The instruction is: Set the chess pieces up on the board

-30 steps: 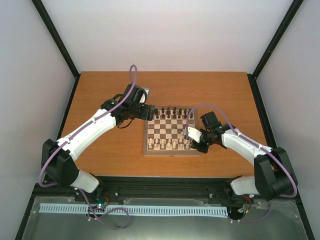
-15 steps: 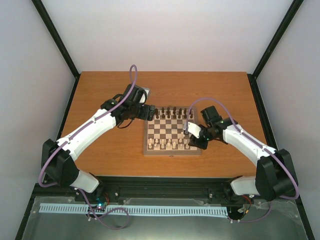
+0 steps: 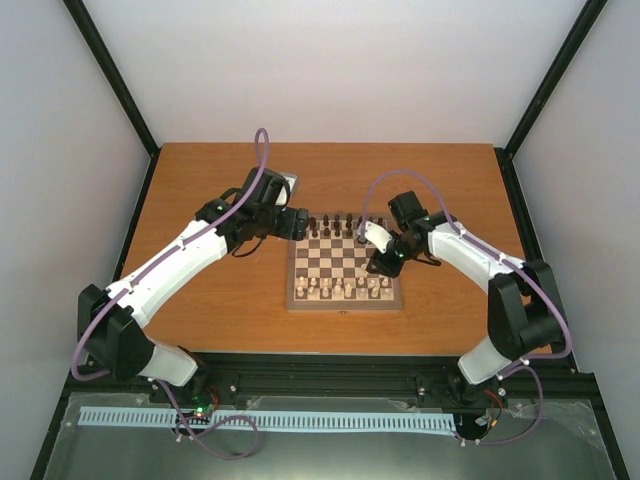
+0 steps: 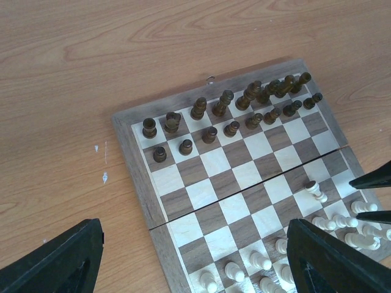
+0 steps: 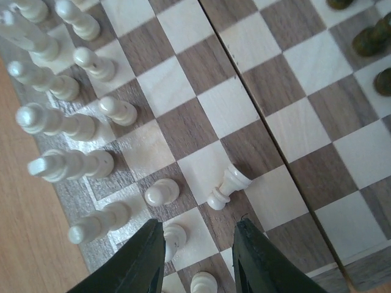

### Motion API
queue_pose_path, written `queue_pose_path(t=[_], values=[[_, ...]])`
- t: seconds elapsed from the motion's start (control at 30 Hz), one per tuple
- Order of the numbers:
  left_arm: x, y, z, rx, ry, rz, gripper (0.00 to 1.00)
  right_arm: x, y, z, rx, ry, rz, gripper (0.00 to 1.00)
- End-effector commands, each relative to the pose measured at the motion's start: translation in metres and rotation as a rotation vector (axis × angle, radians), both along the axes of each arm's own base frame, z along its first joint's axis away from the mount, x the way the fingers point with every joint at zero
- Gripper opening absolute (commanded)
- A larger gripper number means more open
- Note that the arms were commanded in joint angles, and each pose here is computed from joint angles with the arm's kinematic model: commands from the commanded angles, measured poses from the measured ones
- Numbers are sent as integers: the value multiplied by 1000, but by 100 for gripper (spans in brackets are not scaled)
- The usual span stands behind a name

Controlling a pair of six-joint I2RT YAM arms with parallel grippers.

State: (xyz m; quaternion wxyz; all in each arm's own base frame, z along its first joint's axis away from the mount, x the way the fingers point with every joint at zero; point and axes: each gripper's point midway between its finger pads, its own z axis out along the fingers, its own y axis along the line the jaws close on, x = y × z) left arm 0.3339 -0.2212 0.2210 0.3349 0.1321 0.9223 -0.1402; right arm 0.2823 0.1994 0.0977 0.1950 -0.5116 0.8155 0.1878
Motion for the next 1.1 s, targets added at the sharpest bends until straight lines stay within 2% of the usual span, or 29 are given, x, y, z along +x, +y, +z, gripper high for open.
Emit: queue_pose_path(t=[0.0, 1.07], values=[[-1, 1, 13, -10, -39, -15, 84, 8, 1, -10, -37, 23, -37, 33], [-2, 0, 11, -4, -31, -28, 84, 27, 2, -55, -168, 64, -83, 35]])
